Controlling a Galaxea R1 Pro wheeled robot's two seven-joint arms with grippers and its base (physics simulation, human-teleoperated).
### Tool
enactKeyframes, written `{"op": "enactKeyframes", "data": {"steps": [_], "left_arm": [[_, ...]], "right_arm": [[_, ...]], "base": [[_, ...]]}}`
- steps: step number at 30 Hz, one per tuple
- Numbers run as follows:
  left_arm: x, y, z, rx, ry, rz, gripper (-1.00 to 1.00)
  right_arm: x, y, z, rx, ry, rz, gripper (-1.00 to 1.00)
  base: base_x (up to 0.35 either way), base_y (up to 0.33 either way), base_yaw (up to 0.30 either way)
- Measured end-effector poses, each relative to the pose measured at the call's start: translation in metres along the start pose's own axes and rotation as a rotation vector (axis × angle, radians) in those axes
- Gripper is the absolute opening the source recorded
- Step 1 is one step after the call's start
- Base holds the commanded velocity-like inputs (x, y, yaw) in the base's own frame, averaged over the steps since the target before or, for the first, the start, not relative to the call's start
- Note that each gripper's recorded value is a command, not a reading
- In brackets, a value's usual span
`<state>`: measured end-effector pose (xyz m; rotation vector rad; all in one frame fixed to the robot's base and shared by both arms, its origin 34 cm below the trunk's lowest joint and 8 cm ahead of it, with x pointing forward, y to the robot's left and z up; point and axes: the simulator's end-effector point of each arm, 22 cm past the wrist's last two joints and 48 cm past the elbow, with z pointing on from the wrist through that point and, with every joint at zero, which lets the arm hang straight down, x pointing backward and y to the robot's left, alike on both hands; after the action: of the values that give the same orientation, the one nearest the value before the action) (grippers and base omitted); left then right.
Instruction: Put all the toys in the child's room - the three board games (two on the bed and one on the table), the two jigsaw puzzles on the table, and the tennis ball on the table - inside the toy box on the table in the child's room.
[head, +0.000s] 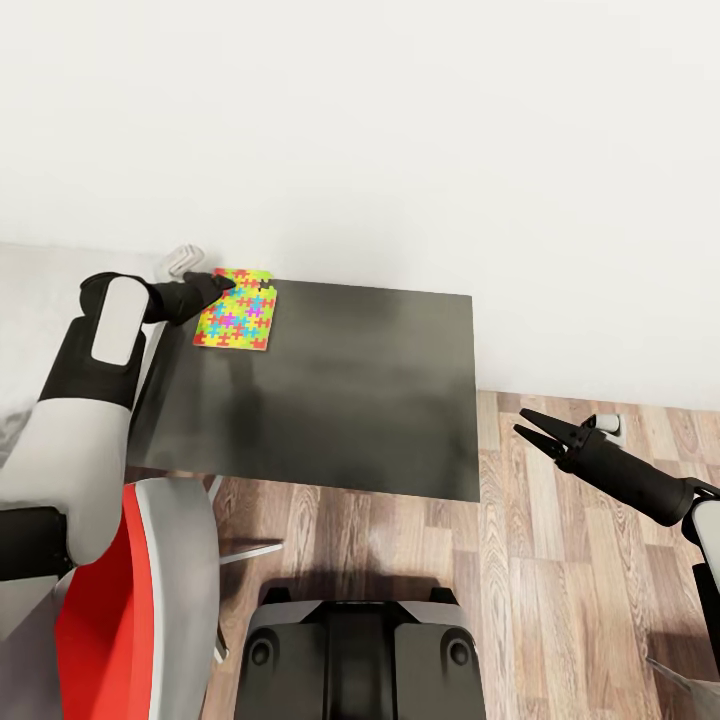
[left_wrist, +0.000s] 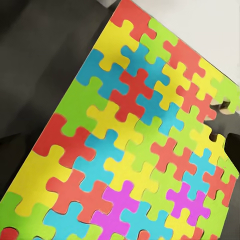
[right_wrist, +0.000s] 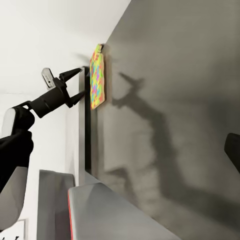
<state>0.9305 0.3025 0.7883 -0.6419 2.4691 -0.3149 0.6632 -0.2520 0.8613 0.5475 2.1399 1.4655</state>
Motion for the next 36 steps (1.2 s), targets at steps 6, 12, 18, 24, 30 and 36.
{"op": "enactKeyframes", "data": {"steps": [6, 12, 18, 24, 30, 36], "left_arm": [[0.008, 0.005, 0.002, -0.006, 0.01, -0.004, 1.0], [0.014, 0.009, 0.004, -0.011, 0.018, -0.005, 1.0], [0.018, 0.013, 0.005, -0.016, 0.024, -0.006, 1.0], [0.021, 0.015, 0.006, -0.019, 0.028, -0.007, 1.0], [0.021, 0.016, 0.005, -0.021, 0.027, -0.008, 1.0], [0.018, 0.018, 0.004, -0.023, 0.022, -0.007, 1.0]], "right_arm": [[0.0, 0.0, 0.0, 0.0, 0.0, 0.0, 1.0], [0.0, 0.0, 0.0, 0.0, 0.0, 0.0, 1.0], [0.0, 0.0, 0.0, 0.0, 0.0, 0.0, 1.0], [0.0, 0.0, 0.0, 0.0, 0.0, 0.0, 1.0], [0.0, 0.0, 0.0, 0.0, 0.0, 0.0, 1.0], [0.0, 0.0, 0.0, 0.0, 0.0, 0.0, 1.0]], "base": [[0.0, 0.0, 0.0], [0.0, 0.0, 0.0], [0.0, 0.0, 0.0], [0.0, 0.0, 0.0], [0.0, 0.0, 0.0], [0.0, 0.0, 0.0]]}}
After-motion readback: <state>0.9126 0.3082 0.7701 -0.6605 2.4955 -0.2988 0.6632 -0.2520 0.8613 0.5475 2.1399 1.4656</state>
